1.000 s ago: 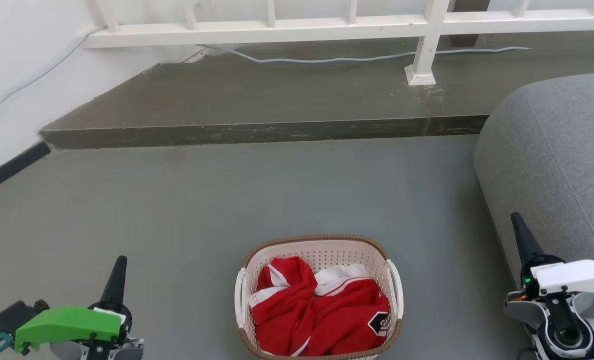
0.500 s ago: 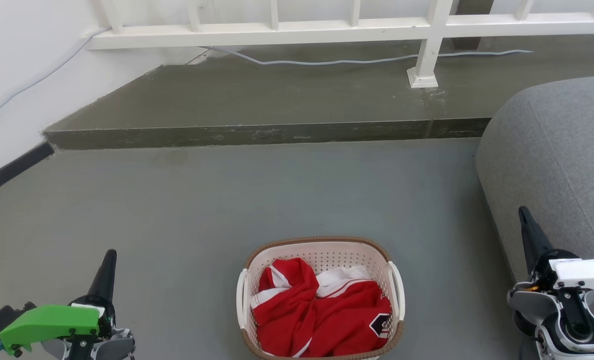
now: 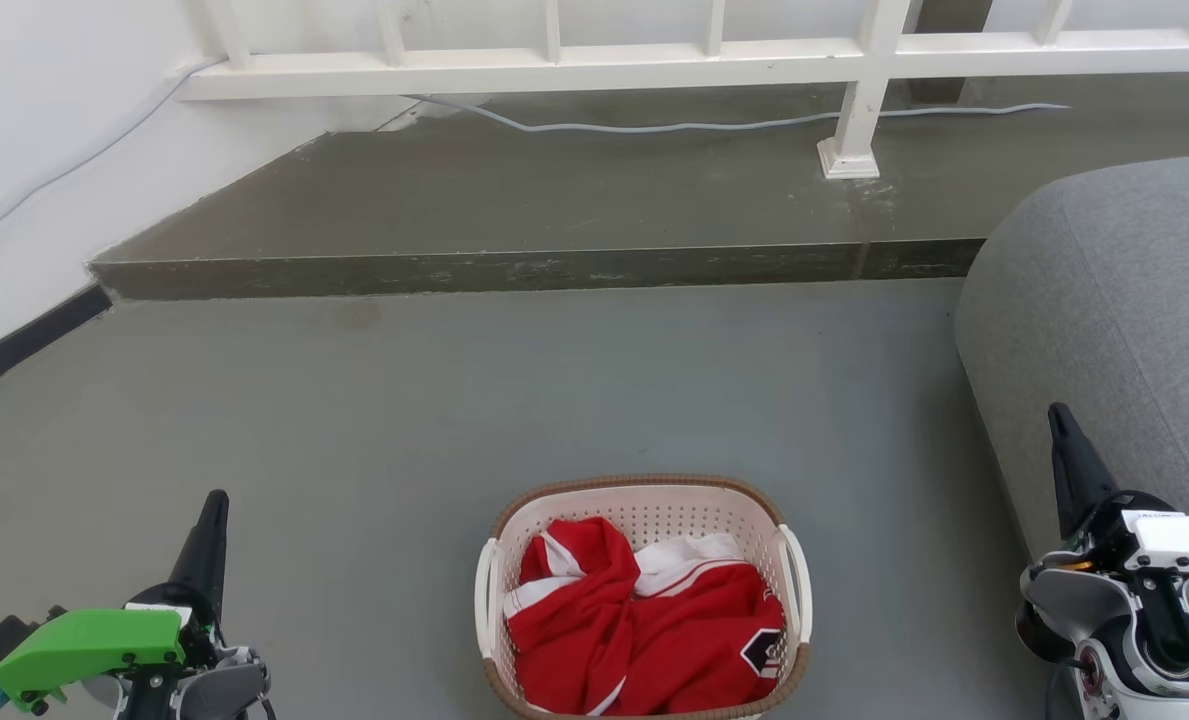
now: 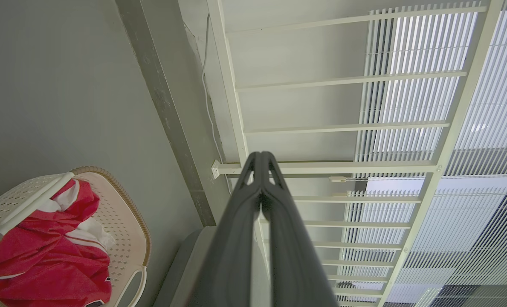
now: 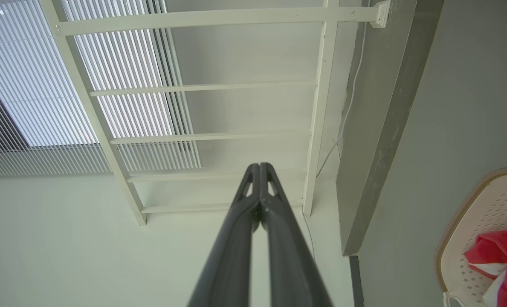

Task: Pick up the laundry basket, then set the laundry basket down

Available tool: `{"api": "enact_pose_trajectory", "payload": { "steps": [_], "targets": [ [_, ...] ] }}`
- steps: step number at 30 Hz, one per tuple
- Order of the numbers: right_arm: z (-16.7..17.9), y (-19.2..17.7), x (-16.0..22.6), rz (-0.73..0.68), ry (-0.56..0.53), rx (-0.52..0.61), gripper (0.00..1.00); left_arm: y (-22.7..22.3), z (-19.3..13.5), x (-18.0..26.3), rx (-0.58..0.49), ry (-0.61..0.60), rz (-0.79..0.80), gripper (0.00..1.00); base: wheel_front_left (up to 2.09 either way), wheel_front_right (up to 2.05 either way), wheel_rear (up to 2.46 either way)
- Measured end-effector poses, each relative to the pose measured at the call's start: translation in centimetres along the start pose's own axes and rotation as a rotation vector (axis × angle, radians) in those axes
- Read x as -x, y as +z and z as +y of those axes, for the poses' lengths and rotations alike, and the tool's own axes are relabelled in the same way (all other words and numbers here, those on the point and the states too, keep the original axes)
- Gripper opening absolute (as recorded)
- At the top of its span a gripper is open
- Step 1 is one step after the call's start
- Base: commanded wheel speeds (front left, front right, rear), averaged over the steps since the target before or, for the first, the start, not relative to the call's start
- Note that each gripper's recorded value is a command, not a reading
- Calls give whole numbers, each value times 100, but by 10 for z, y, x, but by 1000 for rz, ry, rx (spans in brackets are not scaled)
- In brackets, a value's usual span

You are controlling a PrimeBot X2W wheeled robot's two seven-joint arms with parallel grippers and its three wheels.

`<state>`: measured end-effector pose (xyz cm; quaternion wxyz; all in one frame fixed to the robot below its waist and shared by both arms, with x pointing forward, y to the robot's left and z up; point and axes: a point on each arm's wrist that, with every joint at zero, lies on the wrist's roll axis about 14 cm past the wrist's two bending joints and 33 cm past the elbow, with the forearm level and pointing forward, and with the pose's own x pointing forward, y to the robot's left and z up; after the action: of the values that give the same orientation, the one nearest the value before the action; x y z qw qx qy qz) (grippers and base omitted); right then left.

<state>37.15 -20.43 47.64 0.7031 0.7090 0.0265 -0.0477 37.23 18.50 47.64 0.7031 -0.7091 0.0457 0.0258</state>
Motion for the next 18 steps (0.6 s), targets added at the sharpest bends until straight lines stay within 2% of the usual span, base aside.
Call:
{"api": "enact_pose_trajectory", "payload": {
  "steps": [18],
  "targets": [
    [1,0,-2,1,6,-1,0,0,3,0,1,10,0,0,0,0,0]
  ]
}}
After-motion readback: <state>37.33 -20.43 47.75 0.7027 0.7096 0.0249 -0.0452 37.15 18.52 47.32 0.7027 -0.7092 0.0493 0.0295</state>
